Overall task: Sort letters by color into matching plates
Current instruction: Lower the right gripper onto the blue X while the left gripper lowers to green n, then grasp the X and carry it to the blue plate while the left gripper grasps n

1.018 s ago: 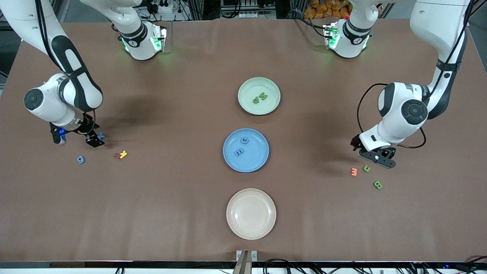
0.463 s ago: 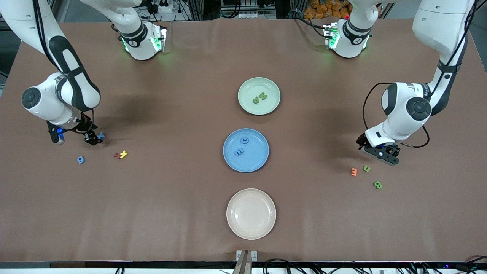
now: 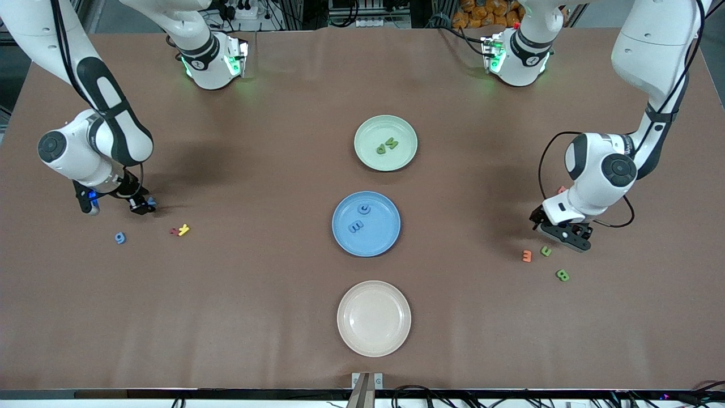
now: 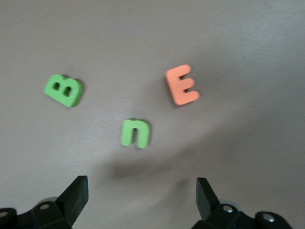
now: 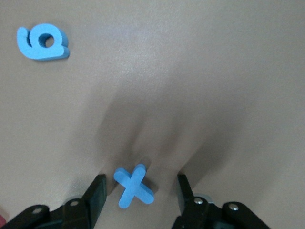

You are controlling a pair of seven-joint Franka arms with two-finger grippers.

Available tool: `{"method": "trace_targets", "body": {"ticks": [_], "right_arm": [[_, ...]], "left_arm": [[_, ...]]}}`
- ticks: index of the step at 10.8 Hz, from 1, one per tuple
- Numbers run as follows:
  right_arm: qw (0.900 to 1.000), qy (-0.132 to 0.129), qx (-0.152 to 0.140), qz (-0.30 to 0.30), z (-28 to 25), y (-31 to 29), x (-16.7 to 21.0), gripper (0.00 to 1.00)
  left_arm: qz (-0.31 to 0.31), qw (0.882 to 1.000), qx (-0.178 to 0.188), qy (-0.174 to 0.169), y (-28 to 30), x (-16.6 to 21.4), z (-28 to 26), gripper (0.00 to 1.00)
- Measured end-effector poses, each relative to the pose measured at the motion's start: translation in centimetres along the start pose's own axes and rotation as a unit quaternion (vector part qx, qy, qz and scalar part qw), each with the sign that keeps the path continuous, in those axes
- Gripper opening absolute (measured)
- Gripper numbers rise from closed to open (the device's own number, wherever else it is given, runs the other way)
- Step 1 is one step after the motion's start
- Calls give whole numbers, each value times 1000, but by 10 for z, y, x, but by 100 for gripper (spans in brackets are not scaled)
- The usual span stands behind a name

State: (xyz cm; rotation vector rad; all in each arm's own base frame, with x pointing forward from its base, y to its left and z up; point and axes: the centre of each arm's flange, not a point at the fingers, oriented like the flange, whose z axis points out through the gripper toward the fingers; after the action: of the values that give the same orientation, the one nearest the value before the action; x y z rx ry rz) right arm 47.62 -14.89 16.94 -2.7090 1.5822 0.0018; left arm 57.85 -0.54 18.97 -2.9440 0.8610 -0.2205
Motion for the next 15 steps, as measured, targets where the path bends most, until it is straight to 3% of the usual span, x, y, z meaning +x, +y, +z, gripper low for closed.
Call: {"method": "trace_targets", "body": {"ticks": [1,3,6,8,9,10,13,14,15], "right_arm": [[1000,1,2,-2,0,-2,-1,61],[1000,3,5,-6,-4,-3,-1,31],[999,3,5,-38,-4,-4,-2,31],[993,2,8,-117,-5,-12,-7,31],[983,-4,11,-182,-7,-26,-15,31],[967,-15,12,-254,-15,-49,-24,31],[906,-36,-33,-420,-73,-128,-37,31],[884,-35,-35,-465,-93,-153,-48,31],[857,-32,-28,-514,-106,-175,-67,31]], "left_arm": [[2,1000,3,3,-8,0,-1,100],[4,1000,4,6,-13,4,0,100],[-11,1000,-5,8,-14,10,11,100],[-16,1000,-7,8,-16,12,18,100],[-17,1000,-7,9,-17,14,19,100],[-20,1000,-8,11,-18,15,20,100],[-27,999,-7,17,-22,20,17,94],[-32,999,-10,19,-22,21,17,93],[-38,999,-14,21,-21,22,18,86]]}}
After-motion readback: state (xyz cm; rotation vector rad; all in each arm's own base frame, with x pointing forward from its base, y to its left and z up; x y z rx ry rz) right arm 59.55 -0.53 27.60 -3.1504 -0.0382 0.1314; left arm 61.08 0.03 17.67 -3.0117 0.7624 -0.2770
